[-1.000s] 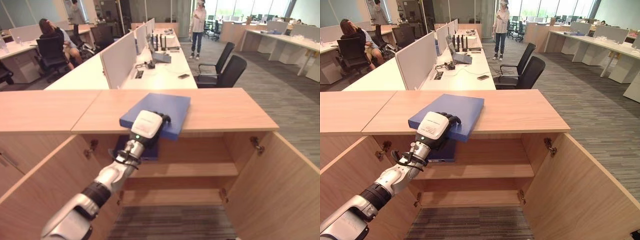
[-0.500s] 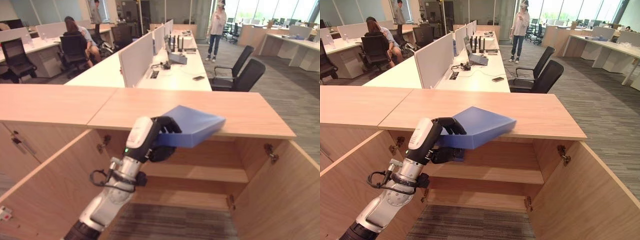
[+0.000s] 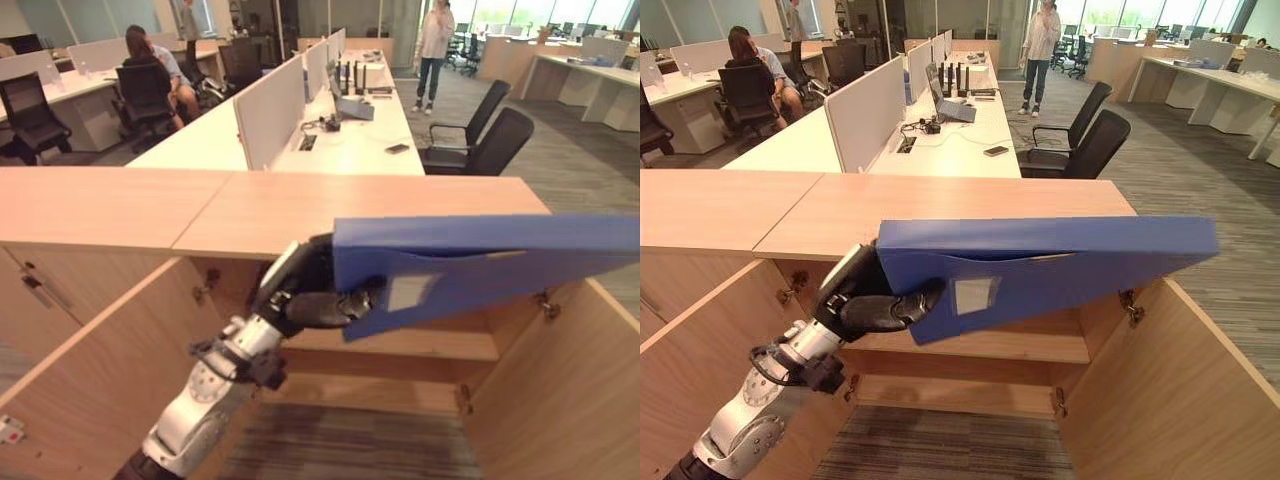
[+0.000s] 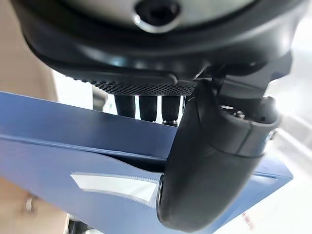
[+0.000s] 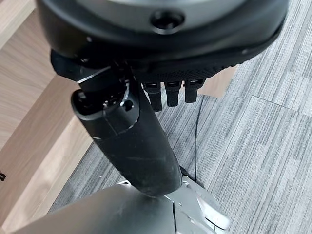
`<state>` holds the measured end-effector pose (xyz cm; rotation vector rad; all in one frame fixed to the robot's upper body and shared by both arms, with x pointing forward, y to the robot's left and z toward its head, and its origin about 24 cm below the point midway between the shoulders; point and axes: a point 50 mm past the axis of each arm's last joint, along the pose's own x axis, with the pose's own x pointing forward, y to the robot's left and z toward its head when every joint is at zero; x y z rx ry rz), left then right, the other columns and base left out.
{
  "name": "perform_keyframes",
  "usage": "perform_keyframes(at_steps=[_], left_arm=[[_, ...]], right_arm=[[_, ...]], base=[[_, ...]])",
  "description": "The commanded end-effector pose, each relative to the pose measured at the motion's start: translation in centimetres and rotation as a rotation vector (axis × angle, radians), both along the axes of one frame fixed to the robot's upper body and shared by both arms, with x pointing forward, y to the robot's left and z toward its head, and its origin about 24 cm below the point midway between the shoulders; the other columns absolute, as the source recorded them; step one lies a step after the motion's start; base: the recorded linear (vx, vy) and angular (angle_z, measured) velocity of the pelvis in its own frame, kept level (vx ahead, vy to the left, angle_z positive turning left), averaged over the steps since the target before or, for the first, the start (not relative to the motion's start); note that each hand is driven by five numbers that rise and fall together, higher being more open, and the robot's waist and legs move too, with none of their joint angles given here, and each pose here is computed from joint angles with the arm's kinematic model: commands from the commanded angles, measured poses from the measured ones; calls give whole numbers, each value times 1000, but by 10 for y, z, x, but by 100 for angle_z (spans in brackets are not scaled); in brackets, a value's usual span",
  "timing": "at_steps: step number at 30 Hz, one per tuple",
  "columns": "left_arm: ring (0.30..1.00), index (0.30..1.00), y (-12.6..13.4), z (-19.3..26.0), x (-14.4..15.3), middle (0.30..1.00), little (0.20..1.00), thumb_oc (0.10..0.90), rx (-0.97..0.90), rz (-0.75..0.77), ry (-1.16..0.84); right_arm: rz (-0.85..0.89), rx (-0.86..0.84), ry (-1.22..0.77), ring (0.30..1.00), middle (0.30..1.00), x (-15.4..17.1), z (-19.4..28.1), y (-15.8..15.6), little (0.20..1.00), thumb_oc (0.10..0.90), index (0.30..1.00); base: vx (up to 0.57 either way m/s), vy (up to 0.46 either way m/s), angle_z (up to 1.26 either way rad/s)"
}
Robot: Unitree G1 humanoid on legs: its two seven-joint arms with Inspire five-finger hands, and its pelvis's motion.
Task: Put the empty folder in the office cabinet
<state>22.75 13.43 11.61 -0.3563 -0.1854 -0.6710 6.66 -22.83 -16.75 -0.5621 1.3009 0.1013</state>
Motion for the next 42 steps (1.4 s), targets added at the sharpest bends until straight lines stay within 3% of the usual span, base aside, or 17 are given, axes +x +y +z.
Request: perform_keyframes(at_steps=[1, 8, 11, 13, 14, 15, 16, 17, 18, 19, 21, 27, 33, 42], left_arm=[[300, 300, 3, 41, 7, 300, 300, 400, -205, -54, -122], [300, 300, 13, 8, 6, 300, 300, 400, -170, -23, 39], [300, 300, 29, -7, -1, 300, 300, 400, 7, 24, 73], [300, 300, 47, -28, -9, 300, 300, 400, 254, 74, 114], [300, 300, 47, -28, -9, 300, 300, 400, 255, 75, 115], [300, 300, 60, -42, -12, 300, 300, 400, 417, 111, 129], [300, 300, 60, -42, -12, 300, 300, 400, 417, 112, 129], [300, 300, 75, -57, -14, 300, 300, 400, 570, 162, 148], [300, 300, 75, -57, -14, 300, 300, 400, 570, 162, 148], [300, 300, 90, -66, -13, 300, 300, 400, 715, 216, 142], [300, 300, 99, -71, -12, 300, 300, 400, 808, 267, 127], [300, 300, 119, -78, -11, 300, 300, 400, 946, 434, 117], [300, 300, 128, -71, -11, 300, 300, 400, 1007, 590, 52], [300, 300, 104, -61, 2, 300, 300, 400, 918, 638, -42]], right_arm=[[111, 50, -60, 900, 900, 32, 2, 21, 900, 800, 900], [102, 77, -108, 900, 900, 41, 4, 26, 900, 800, 900], [59, 90, -157, 900, 900, 50, 8, 23, 900, 800, 900], [23, 85, -220, 900, 900, 62, 14, 14, 900, 800, 900], [23, 85, -220, 900, 900, 62, 14, 14, 900, 800, 900], [20, 88, -260, 900, 900, 71, 19, 10, 900, 800, 900], [20, 87, -260, 900, 900, 71, 19, 10, 900, 800, 900], [20, 89, -326, 900, 900, 85, 28, 4, 900, 800, 900], [20, 88, -326, 900, 900, 85, 28, 4, 900, 800, 900], [34, 91, -393, 900, 900, 99, 39, -1, 900, 800, 900], [60, 82, -458, 900, 900, 112, 50, -5, 900, 800, 900], [116, 22, -591, 900, 900, 138, 79, -19, 900, 800, 900], [314, -76, -785, 900, 900, 170, 130, -22, 900, 800, 900], [598, 12, -935, 900, 900, 191, 169, 25, 900, 800, 900]], base=[[-9, -3, -6], [-4, 0, -2], [-1, 0, -2], [-3, -1, -5], [0, 0, 0], [0, 0, 0], [0, 0, 0], [0, 0, 0], [0, 0, 0], [0, 0, 0], [0, 0, 0], [-2, 1, 1], [-2, 1, 1], [0, 0, 0]])
